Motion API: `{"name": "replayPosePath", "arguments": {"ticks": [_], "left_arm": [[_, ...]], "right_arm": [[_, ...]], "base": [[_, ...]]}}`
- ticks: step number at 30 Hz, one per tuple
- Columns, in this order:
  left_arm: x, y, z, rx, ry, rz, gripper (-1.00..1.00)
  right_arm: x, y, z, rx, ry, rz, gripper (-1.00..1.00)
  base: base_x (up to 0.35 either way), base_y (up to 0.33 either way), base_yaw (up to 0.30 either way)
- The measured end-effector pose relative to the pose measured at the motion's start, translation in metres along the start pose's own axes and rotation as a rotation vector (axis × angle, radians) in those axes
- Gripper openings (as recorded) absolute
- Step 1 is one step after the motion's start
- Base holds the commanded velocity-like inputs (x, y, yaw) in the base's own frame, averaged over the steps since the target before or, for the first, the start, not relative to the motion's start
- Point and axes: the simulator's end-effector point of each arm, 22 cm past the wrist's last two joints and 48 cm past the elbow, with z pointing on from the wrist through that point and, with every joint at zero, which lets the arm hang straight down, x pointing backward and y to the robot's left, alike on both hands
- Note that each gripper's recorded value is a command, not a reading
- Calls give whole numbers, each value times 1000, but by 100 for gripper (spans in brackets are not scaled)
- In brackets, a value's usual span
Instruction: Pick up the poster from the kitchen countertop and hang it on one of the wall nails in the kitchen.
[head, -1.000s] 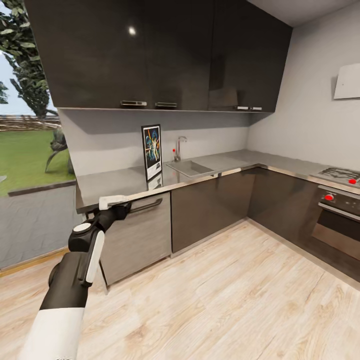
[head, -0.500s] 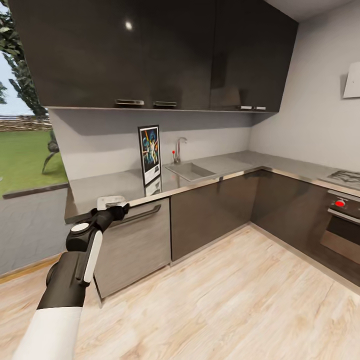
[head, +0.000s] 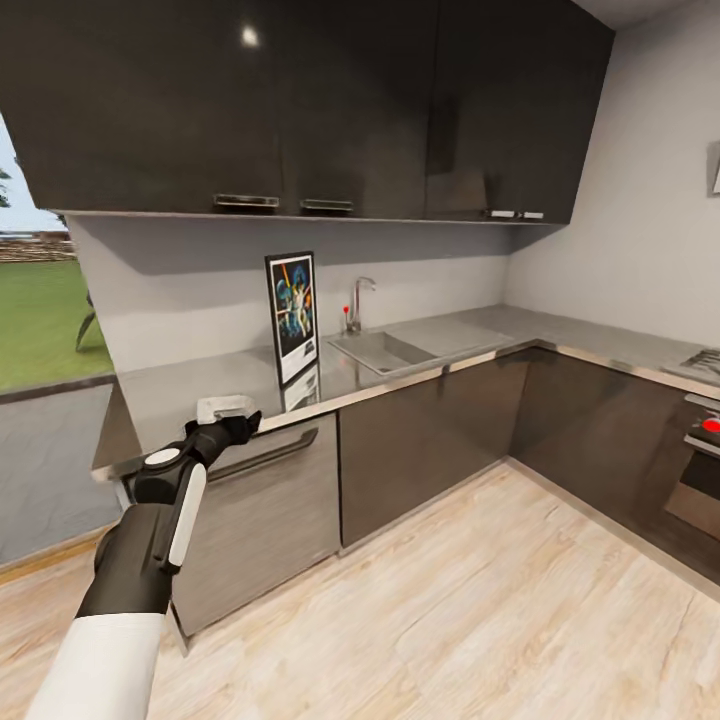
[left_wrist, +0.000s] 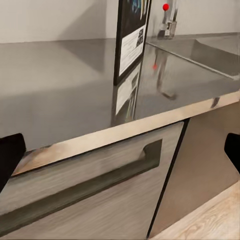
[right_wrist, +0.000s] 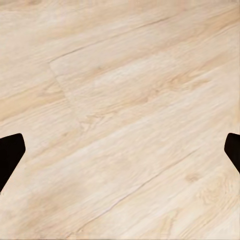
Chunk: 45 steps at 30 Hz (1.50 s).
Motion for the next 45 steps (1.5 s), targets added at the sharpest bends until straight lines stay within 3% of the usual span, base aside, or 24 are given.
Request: {"name": "replayPosePath", "arguments": {"ticks": [37, 45], "left_arm": [[2, -3, 1, 12, 5, 2, 100], [45, -34, 13, 89, 101, 29, 100]], "right_arm": [[2, 2, 0, -3, 5, 0, 100], [2, 3, 0, -4, 5, 0, 100]], "base": [[308, 0, 0], [10, 0, 0]]}}
